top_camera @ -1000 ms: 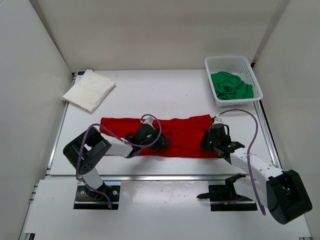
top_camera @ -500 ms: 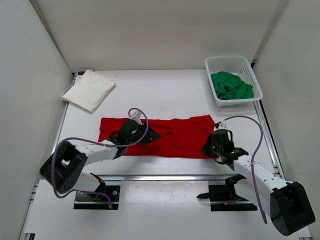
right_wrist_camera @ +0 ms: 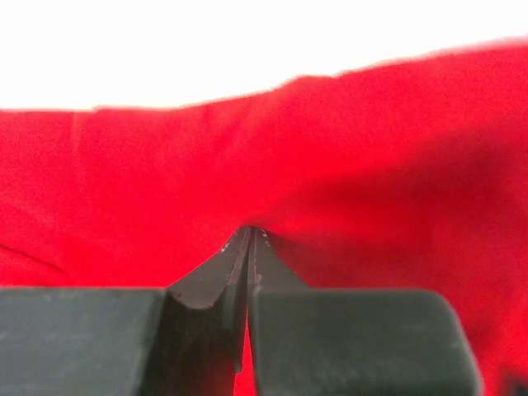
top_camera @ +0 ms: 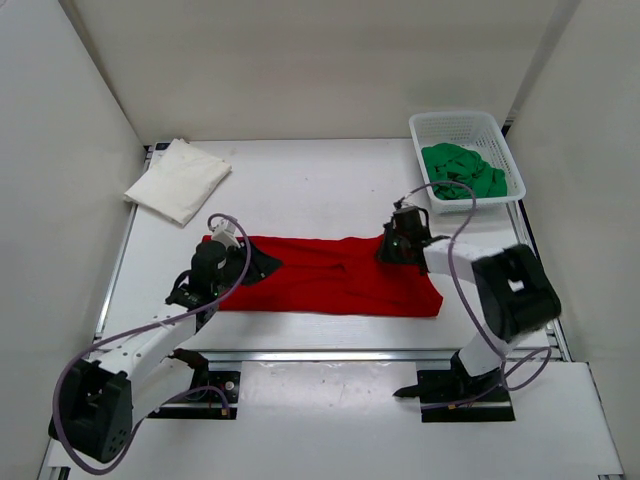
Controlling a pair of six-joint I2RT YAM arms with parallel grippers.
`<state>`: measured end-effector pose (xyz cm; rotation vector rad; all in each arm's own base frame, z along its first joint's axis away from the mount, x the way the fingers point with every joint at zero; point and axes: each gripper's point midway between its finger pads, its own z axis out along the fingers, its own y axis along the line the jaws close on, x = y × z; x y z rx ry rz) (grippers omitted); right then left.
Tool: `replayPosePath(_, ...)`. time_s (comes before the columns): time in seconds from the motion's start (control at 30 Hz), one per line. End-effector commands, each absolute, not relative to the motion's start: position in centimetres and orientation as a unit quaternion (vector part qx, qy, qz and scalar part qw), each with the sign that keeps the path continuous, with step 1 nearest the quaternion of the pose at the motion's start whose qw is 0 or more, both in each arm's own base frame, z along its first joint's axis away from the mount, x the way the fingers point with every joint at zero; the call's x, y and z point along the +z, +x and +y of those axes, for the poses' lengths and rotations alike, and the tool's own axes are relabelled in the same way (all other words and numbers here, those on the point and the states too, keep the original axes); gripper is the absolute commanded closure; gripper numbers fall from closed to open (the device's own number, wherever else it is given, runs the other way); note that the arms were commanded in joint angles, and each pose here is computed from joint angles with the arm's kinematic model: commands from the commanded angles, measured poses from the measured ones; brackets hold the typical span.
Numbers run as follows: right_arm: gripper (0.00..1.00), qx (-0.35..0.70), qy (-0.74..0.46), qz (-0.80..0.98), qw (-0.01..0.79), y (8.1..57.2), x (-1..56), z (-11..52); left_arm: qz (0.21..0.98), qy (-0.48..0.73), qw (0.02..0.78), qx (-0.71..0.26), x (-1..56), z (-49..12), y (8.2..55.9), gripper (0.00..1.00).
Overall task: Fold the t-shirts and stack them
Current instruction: Rotate the tshirt 90 degrees
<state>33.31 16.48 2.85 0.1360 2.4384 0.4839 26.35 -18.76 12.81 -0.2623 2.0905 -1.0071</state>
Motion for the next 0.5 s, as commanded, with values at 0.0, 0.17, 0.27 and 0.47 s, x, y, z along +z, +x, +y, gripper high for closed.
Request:
replayPosePath(0.0,1.00,0.204,0.020,0.923,0.325,37.3,3.0,19.6,0.832,-0.087,0.379,-0.396,11.9,-18.1,25.0,0.57)
replayPosePath(0.17,1.00,0.235,-0.006,0.927,0.291,45.9,2.7,24.4,0.833,-0.085,0.381,-0.391,12.4,-17.3,24.8,0.55)
replayPosePath(0.27,1.00,0.253,-0.049,0.920,0.297,53.3,5.2,28.4,0.837,-0.093,0.378,-0.384,11.9,-16.9,24.5,0.54)
replayPosePath(0.47,0.75,0.307,-0.089,0.834,0.450,57.1,22.7,31.0,0.850,-0.125,0.368,-0.356,10.2,-15.3,24.0,0.52)
